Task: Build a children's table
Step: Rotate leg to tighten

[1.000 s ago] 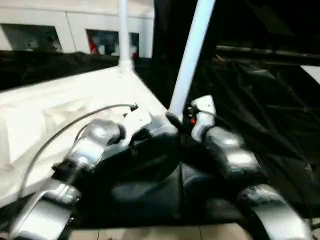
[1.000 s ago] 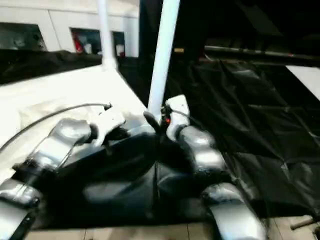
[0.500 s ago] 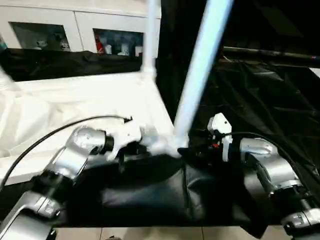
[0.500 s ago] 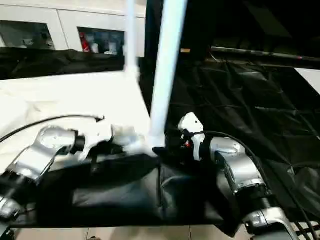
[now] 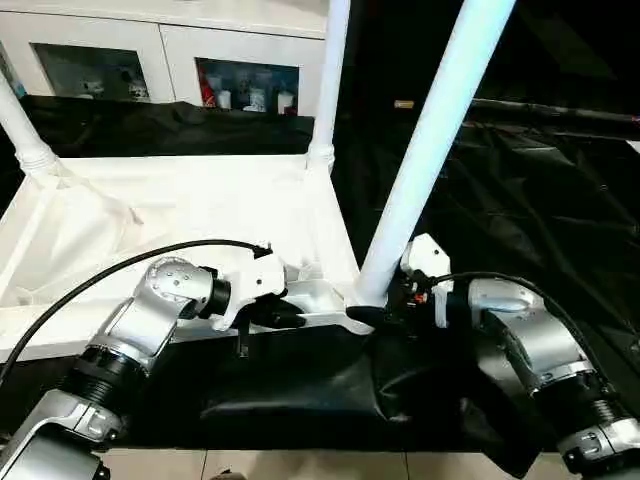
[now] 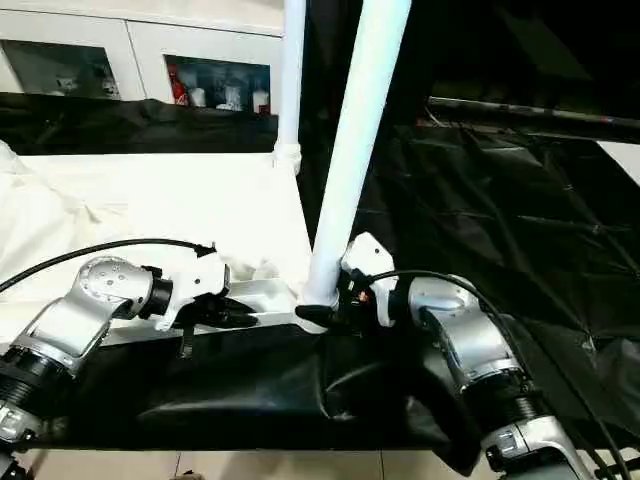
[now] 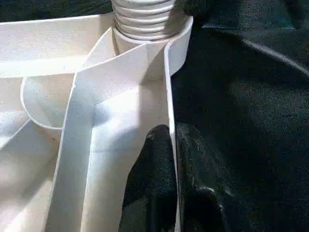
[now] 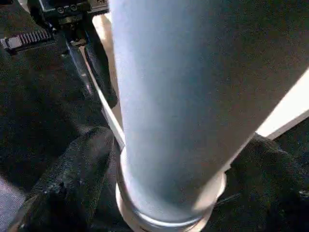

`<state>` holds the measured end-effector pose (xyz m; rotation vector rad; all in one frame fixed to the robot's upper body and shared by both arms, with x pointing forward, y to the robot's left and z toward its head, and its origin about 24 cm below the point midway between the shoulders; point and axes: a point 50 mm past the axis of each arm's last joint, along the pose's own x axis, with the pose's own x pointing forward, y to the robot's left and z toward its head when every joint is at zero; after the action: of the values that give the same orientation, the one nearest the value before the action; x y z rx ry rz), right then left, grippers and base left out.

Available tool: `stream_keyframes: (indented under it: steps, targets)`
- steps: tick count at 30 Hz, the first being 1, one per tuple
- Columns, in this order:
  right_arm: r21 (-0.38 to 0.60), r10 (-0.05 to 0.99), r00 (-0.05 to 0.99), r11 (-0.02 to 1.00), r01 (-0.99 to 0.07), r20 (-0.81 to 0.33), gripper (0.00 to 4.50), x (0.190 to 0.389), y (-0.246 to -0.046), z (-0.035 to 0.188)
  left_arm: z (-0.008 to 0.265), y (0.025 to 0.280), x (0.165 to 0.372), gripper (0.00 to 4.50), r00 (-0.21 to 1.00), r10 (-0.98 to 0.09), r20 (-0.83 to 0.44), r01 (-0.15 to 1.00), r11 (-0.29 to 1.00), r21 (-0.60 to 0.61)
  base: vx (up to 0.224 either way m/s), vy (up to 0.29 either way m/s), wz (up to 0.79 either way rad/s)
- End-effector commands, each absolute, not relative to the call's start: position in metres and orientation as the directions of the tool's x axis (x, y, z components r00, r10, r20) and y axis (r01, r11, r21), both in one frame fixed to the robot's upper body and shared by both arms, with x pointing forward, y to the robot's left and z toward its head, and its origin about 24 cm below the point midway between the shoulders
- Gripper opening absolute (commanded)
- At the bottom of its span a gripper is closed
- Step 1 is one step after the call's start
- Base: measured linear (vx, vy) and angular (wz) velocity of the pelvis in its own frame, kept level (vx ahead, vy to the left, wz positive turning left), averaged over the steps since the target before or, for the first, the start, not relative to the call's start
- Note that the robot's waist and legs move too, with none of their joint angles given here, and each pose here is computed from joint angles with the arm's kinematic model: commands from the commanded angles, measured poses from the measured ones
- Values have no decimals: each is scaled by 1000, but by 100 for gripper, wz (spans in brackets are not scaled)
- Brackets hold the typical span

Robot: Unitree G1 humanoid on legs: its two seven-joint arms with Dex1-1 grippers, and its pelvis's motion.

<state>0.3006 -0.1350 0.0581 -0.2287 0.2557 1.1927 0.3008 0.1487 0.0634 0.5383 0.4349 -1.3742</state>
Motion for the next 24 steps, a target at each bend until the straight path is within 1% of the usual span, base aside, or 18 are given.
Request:
stream_keyframes:
  steps: [1,3,4,5,7,8,9,13,19,20,21,22,23,24]
  targets:
    - [-54,877,353,356,-933,-327,357,302,-135,56,67,140,298,0,104,-815,-571,992,44,119,0,0,0]
    - [-61,872,359,360,-931,-333,341,302,-135,54,67,140,298,0,107,-813,-573,992,45,121,0,0,0]
    - [-62,872,359,360,-931,-334,322,302,-135,54,67,140,298,0,107,-812,-573,992,45,121,0,0,0]
    - [-69,867,368,367,-928,-336,322,303,-134,53,67,140,298,0,109,-812,-574,991,47,122,0,0,0]
    - [-76,863,374,372,-925,-338,303,304,-133,52,66,141,298,0,111,-811,-574,991,49,122,0,0,0]
    - [-76,863,374,372,-925,-338,303,304,-133,52,66,141,298,0,111,-811,-574,991,49,122,0,0,0]
    - [-84,860,379,374,-924,-342,288,305,-133,51,66,141,298,0,113,-811,-574,991,50,123,0,0,0]
    - [-95,855,387,379,-921,-344,278,306,-132,49,66,142,298,0,117,-810,-575,991,53,127,0,0,0]
    - [-91,854,395,388,-917,-338,275,307,-131,47,65,141,299,0,130,-808,-575,989,64,134,0,0,0]
    - [-77,851,407,405,-911,-333,275,307,-132,45,65,141,301,0,153,-803,-576,986,85,144,0,0,0]
    - [-45,837,444,455,-889,-320,275,308,-132,42,63,142,305,0,204,-790,-578,977,131,166,0,0,0]
    - [-45,837,444,455,-889,-320,275,308,-132,42,63,142,305,0,204,-790,-578,977,131,166,0,0,0]
    - [-31,822,474,490,-871,-315,275,310,-133,40,62,142,308,0,232,-781,-579,972,160,173,0,0,0]
    - [-16,789,530,553,-833,-310,275,312,-133,36,61,142,313,0,293,-765,-573,956,230,181,0,0,0]
